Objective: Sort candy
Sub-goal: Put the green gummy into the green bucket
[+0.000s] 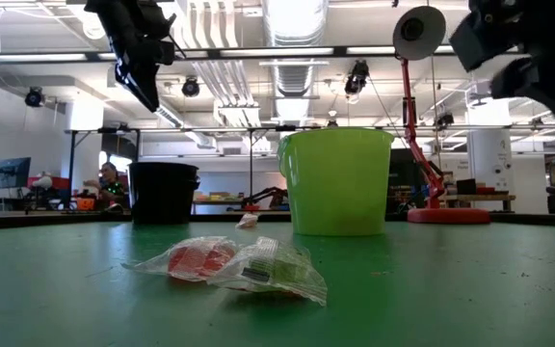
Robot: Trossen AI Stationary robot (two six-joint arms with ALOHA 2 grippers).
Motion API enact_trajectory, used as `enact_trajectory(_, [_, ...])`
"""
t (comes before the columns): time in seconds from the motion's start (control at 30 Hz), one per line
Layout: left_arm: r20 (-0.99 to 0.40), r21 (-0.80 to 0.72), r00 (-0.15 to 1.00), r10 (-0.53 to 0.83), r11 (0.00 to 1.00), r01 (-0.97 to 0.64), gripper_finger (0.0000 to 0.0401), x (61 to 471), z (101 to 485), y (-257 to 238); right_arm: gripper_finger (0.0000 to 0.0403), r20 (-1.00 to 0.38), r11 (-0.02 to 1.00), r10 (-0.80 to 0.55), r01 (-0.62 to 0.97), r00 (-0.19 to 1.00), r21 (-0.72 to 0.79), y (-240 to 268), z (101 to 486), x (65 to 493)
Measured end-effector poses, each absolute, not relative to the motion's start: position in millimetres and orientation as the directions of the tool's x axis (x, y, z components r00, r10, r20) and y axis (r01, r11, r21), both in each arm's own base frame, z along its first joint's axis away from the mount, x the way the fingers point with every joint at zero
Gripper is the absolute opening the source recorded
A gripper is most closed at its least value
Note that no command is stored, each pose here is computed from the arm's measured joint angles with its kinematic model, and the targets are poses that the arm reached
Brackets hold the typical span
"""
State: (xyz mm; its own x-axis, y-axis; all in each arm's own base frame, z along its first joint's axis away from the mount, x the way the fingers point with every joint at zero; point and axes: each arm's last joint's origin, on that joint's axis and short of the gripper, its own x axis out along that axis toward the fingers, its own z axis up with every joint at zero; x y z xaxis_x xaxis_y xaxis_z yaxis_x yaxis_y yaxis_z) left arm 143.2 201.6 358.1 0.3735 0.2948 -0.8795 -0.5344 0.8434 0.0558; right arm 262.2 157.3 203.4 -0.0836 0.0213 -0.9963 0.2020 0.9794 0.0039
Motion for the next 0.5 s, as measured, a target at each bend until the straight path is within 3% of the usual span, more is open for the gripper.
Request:
enact_trajectory(0.1, [-0.879, 0.056, 0.374, 0.295, 0.843, -0.534, 0.0133, 143, 358, 202, 0.0167, -0.987, 0.953, 0.089, 0.3, -0.137, 0.044, 156, 201, 261])
enact_trajectory(0.2, [-0.879, 0.056, 0.374, 0.295, 0.843, -0.535, 0.0133, 143, 358, 202, 0.0181, -0.984, 0.953, 0.101, 0.298, -0.145, 0.054, 157, 201, 260])
enact_trajectory(0.5, [-0.878, 0.057, 0.375, 0.297, 0.843, -0.535, 0.0133, 143, 358, 202, 0.0191, -0.994, 0.994, 0.041, -0.098, -0.104, 0.052, 166, 196, 254])
